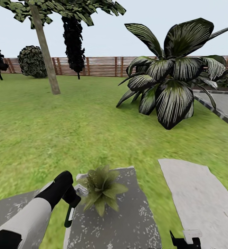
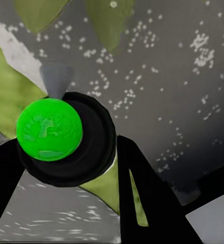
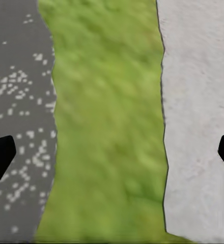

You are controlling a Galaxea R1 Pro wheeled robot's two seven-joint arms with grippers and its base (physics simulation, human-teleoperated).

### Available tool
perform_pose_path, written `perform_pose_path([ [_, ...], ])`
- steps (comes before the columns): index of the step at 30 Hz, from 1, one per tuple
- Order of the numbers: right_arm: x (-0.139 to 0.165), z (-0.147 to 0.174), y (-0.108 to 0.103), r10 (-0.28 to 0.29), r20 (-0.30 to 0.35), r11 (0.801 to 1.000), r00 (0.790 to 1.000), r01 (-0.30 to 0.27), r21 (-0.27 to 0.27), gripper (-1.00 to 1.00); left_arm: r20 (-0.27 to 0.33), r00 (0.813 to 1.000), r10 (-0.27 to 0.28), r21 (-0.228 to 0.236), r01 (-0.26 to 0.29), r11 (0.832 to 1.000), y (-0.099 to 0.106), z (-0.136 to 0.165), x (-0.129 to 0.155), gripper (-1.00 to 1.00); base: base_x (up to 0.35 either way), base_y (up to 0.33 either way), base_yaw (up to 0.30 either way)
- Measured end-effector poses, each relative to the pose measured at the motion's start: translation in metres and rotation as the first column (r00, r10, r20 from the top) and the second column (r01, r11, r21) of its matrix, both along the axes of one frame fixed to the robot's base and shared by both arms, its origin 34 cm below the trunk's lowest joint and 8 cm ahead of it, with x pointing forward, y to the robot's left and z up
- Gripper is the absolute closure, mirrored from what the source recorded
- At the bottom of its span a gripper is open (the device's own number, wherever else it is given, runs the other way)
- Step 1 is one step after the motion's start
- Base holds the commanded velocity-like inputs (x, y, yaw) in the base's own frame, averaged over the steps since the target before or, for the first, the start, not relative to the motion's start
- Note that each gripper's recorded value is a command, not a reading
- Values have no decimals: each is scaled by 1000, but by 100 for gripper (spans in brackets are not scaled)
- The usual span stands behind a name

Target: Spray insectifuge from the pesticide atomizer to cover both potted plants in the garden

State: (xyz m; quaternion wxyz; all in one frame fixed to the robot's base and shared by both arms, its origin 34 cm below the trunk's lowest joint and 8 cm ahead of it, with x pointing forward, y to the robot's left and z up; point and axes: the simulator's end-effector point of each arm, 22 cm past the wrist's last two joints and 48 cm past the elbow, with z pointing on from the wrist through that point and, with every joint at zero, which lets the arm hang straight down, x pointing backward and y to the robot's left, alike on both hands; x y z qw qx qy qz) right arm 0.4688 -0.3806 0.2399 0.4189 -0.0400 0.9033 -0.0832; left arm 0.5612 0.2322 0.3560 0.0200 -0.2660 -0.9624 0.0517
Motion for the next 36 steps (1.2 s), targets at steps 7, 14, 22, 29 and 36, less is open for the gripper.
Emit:
perform_pose_path([
  [7, 0, 0, 0, 1, 0, 1000, 1000, -1, 0, -100, -8, 1000, 5, 2, -5, 1000, 2, -2, -2, 100, -74, -242, 269],
  [14, 0, 0, 0, 1, 0, 1000, 1000, -1, 0, -100, -13, 1000, 4, 9, -4, 1000, 5, -3, -5, 100, -9, -25, 193],
  [22, 0, 0, 0, 1, 0, 1000, 1000, -1, 0, -100, -14, 1000, 4, 7, -4, 1000, 4, -4, -5, 100, 0, -103, 276],
  [29, 0, 1, -1, -1, 2, 1000, 1000, 1, -2, -100, -14, 1000, 4, 5, -4, 1000, 3, -4, -5, 100, 0, -268, 92],
  [36, 0, 1, 0, -1, 3, 1000, 1000, 1, -2, -100, -14, 1000, 5, 6, -5, 1000, 3, -4, -5, 100, 56, -271, 207],
])
